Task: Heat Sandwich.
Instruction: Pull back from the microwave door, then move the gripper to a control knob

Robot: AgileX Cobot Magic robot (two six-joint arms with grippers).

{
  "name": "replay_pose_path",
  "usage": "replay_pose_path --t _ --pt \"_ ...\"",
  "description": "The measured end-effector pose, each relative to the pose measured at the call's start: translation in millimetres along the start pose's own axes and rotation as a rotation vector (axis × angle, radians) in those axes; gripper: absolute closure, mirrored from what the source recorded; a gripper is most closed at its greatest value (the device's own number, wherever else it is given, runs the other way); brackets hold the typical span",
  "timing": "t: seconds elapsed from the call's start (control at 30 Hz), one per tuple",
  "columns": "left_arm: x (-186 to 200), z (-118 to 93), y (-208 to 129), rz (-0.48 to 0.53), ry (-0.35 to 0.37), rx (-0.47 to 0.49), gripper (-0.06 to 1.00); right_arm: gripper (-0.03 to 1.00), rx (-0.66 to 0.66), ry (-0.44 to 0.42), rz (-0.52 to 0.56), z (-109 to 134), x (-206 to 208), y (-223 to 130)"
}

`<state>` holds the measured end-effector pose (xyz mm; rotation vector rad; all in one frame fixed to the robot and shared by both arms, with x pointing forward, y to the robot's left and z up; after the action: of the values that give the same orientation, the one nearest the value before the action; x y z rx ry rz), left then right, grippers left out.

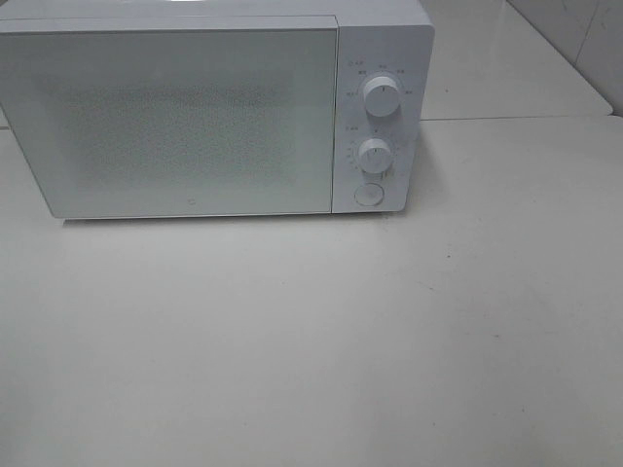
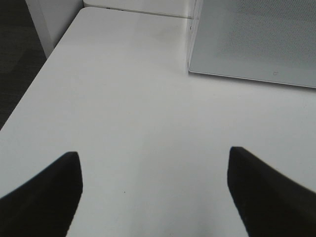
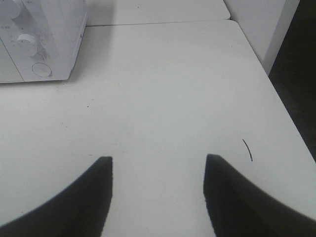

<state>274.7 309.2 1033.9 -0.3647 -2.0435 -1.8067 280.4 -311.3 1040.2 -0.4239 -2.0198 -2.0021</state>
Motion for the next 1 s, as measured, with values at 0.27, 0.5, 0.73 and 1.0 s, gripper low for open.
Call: replay_pose_path --t 0.27,0.5,0.73,1.0 --pt "0 0 0 0.000 0.000 0.000 0.18 0.32 0.022 0.000 0.057 2 -12 5" --pt "0 0 0 0.000 0.000 0.000 0.18 0.32 0.049 0.024 -0.061 8 -30 36" --pt "0 0 0 0.000 0.000 0.000 0.18 0.31 0.087 0.050 -0.165 17 -55 68" --pt "0 0 0 0.000 0.000 0.000 0.18 0.31 0.107 0.081 -0.214 27 -94 90"
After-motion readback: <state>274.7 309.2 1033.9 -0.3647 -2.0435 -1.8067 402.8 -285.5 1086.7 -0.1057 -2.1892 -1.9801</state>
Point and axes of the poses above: a point on each arm's last joint axis where the gripper is mounted, x pointing back along that axis away from the gripper, z along the wrist's bending axis when the last joint is at zero, y = z × x, the point moved 5 cm from there along -x, pointing out along that axis toward the gripper, and after that the axes turned 2 degrees about x, right-handed, at the moved point
